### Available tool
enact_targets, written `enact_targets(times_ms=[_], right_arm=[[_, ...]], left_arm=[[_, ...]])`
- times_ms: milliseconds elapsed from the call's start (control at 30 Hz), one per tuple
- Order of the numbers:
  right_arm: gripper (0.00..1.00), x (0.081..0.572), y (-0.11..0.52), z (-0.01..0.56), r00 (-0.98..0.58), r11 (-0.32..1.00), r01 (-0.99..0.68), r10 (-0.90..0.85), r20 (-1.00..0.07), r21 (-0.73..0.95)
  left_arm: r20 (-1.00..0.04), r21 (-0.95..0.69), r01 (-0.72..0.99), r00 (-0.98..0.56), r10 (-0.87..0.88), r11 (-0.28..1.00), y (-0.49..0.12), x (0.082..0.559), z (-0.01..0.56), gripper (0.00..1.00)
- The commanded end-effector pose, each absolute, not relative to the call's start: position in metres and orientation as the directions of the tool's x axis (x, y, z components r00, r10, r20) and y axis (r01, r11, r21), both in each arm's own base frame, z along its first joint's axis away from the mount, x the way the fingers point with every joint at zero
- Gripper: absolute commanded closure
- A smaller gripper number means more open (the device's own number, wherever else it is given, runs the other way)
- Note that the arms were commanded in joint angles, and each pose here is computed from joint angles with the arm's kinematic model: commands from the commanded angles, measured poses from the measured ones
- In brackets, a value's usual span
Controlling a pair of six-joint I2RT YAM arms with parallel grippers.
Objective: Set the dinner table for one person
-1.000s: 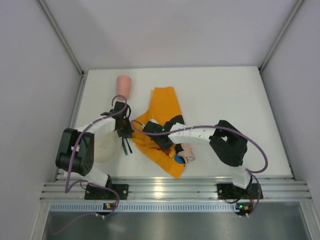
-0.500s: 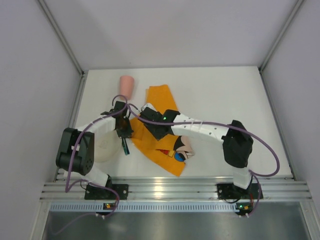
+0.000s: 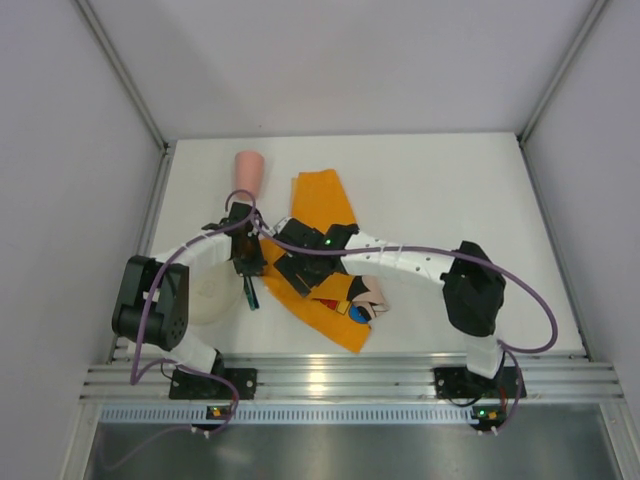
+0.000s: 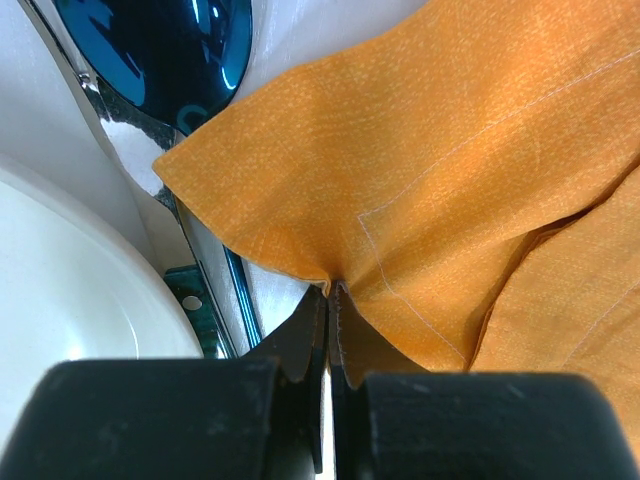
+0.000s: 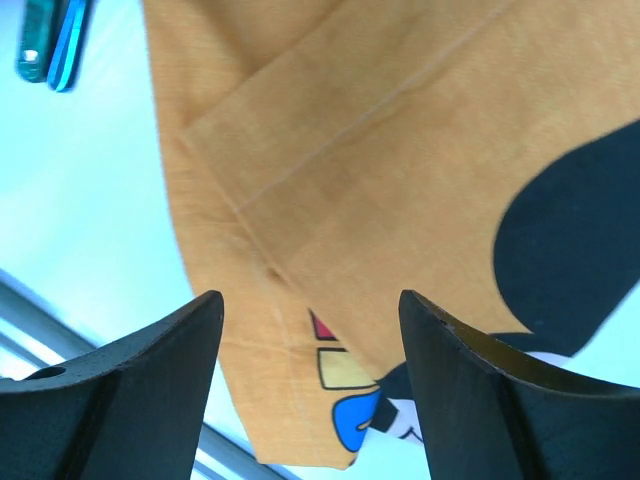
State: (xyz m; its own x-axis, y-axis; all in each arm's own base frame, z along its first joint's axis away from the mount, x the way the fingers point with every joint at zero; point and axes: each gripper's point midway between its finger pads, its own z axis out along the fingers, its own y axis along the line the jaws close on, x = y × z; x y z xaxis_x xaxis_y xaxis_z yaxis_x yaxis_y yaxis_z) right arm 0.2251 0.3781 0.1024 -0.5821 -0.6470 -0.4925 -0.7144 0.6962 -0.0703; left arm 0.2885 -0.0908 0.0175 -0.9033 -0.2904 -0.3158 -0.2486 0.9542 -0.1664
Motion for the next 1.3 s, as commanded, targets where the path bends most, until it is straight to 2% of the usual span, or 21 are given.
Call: enact_targets(times_ms=[0,267,533,900,1100,1133,1267], right_arm=[[0.28,0.211,0.408,0.101,-0.551,0.638,-0.77,-0.646,-0.528,0.022],[0.31,0.192,0.459,0.089,-0.484,0.535,-0.843,-0.7,-0.525,0.064],[0.36,0.201,0.463,0.048,-0.503,0.564,-0.825,-0.708,-0.496,0.031],[0.44,0.217,0.444,-0.004,-0.581,0.648,-0.761,-0.663,-0.472,0.028],[0.67,0.212,0.427,-0.023,-0.613,0.674,-0.738,-0.649,-0.451,0.033],[0.77,0.21,0.425,-0.024,-0.619,0.678,-0.734,-0.645,-0.449,0.038],[0.96,0.206,0.411,-0.027,-0.625,0.687,-0.727,-0.644,-0.441,0.026]], left_arm=[[-0.292,-0.141,-0.24,-0.917,-0.272,0.961,-0.089,0.282,0.014,1.0],[-0.28,-0.142,-0.231,-0.923,-0.263,0.962,-0.09,0.279,0.015,1.0],[-0.246,-0.124,-0.219,-0.938,-0.244,0.968,-0.088,0.273,0.013,1.0],[-0.197,-0.193,-0.2,-0.951,-0.238,0.961,-0.103,0.272,0.023,1.0],[-0.201,-0.18,-0.19,-0.953,-0.225,0.965,-0.102,0.277,0.029,1.0],[-0.201,-0.176,-0.191,-0.953,-0.225,0.966,-0.101,0.277,0.029,1.0],[-0.201,-0.168,-0.198,-0.952,-0.23,0.966,-0.099,0.275,0.027,1.0]])
